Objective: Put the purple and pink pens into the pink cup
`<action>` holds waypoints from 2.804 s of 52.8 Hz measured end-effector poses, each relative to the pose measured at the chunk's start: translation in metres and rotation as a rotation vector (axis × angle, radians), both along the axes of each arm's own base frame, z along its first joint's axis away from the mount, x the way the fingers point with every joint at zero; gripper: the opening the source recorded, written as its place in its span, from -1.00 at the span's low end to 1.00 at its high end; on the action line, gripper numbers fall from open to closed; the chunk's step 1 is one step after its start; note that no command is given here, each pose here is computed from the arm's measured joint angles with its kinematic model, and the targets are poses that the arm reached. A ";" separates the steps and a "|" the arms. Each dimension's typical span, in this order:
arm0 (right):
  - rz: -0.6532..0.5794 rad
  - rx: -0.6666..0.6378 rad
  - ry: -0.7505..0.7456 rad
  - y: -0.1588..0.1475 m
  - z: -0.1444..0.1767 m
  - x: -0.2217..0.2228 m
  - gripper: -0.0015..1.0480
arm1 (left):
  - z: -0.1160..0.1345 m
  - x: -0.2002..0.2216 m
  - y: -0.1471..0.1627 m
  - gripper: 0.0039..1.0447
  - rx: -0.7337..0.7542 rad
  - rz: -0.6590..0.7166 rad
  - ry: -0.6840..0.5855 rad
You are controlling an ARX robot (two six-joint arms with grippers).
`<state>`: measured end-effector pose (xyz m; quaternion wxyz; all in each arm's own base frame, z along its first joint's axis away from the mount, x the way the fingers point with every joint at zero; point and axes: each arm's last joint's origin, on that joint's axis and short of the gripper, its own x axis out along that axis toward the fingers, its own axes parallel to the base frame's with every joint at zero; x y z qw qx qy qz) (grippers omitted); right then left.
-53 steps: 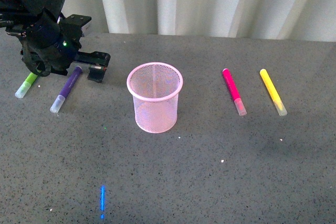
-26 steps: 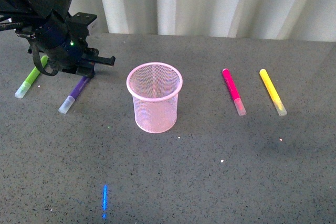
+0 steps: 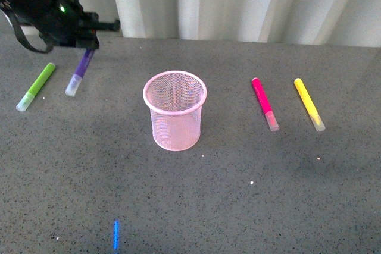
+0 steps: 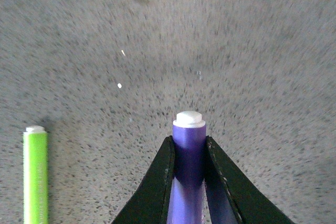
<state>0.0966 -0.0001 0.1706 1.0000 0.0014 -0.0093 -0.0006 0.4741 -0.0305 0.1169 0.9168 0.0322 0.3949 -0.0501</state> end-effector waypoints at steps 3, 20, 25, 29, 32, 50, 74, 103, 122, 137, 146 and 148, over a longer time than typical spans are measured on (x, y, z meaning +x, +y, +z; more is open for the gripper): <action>0.000 0.000 0.000 0.000 0.000 0.000 0.87 | 0.020 -0.003 0.006 -0.76 -0.028 0.017 -0.057; 0.000 0.000 0.000 0.000 0.000 0.000 0.87 | 0.123 -0.067 0.026 -0.76 -0.269 0.261 -0.552; 0.000 0.000 0.000 0.000 0.000 0.000 0.87 | 0.135 -0.102 -0.002 -0.76 -0.454 0.314 -0.646; 0.000 0.000 0.000 0.000 0.000 0.000 0.87 | 0.127 -0.117 -0.034 -0.76 -0.530 0.282 -0.636; 0.000 0.000 0.000 0.000 0.000 0.000 0.87 | 0.115 -0.127 -0.067 -0.76 -0.581 0.221 -0.603; 0.000 0.000 0.000 0.000 0.000 0.000 0.87 | 0.066 -0.138 -0.129 -0.76 -0.678 0.125 -0.614; 0.000 0.000 0.000 0.000 0.000 0.000 0.87 | 0.017 -0.122 -0.112 -0.76 -0.664 0.163 -0.608; 0.000 0.000 0.000 0.000 0.000 0.000 0.87 | -0.008 -0.139 -0.110 -0.76 -0.686 0.151 -0.591; 0.000 0.000 0.000 0.000 0.000 0.000 0.87 | -0.020 -0.144 -0.109 0.48 -0.672 0.128 -0.577; 0.000 0.000 0.000 0.000 0.000 0.000 0.87 | -0.002 -0.157 -0.090 0.88 -0.693 0.054 -0.486; 0.000 0.000 0.000 0.000 0.000 0.000 0.87 | 0.050 -0.184 -0.072 0.88 -0.759 -0.170 -0.404; 0.000 0.000 0.000 0.000 0.000 0.000 0.87 | 0.064 -0.195 -0.065 0.88 -0.771 -0.235 -0.388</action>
